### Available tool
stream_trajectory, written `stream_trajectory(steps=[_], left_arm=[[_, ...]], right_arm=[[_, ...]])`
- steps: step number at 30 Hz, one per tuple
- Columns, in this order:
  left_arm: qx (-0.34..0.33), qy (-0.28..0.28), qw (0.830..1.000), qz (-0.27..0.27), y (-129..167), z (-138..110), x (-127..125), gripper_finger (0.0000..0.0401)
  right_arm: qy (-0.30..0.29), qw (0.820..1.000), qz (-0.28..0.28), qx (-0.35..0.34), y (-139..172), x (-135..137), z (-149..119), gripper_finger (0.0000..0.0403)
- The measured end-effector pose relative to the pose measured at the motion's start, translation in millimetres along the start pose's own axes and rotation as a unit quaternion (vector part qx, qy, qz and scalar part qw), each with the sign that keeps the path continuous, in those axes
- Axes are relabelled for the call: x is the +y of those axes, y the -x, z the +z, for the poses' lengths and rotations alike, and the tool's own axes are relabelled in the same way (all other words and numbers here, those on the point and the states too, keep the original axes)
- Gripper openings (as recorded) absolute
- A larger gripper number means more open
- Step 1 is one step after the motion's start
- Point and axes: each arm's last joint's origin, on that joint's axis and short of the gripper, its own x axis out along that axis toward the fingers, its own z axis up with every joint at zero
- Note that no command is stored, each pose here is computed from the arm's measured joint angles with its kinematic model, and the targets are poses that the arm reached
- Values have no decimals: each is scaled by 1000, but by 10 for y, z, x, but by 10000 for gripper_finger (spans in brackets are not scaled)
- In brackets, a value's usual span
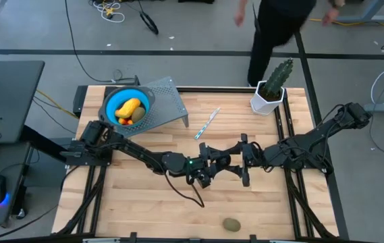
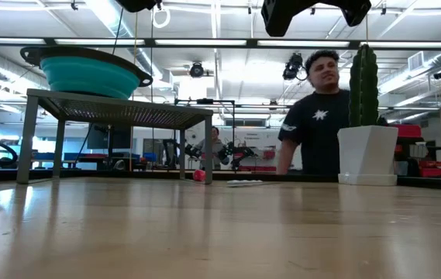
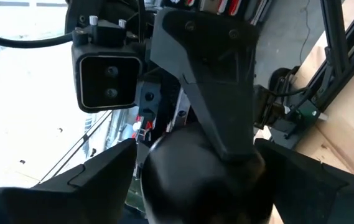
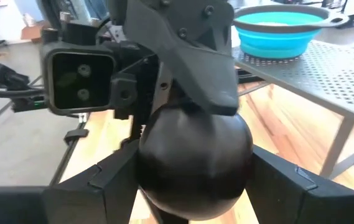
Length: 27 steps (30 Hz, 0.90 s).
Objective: Pick & Place Fruit
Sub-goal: Put the black plum into the blue strainer bowl
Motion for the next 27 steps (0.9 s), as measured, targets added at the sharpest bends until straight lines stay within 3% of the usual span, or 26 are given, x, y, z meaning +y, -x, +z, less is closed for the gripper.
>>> stream_trajectory(steps=[7, 18, 27], left_arm=[[5, -6, 1000, 1, 1, -2, -1, 326], [6, -4, 1000, 1, 2, -1, -2, 274], [-1, -6, 1000, -1, 11, 18, -8, 274]], right_arm=[[-2, 1000, 0, 0, 0, -1, 1, 257], [-3, 1000, 8, 1, 1, 3, 3, 257], [4, 1000, -1, 0, 1, -3, 1, 260]])
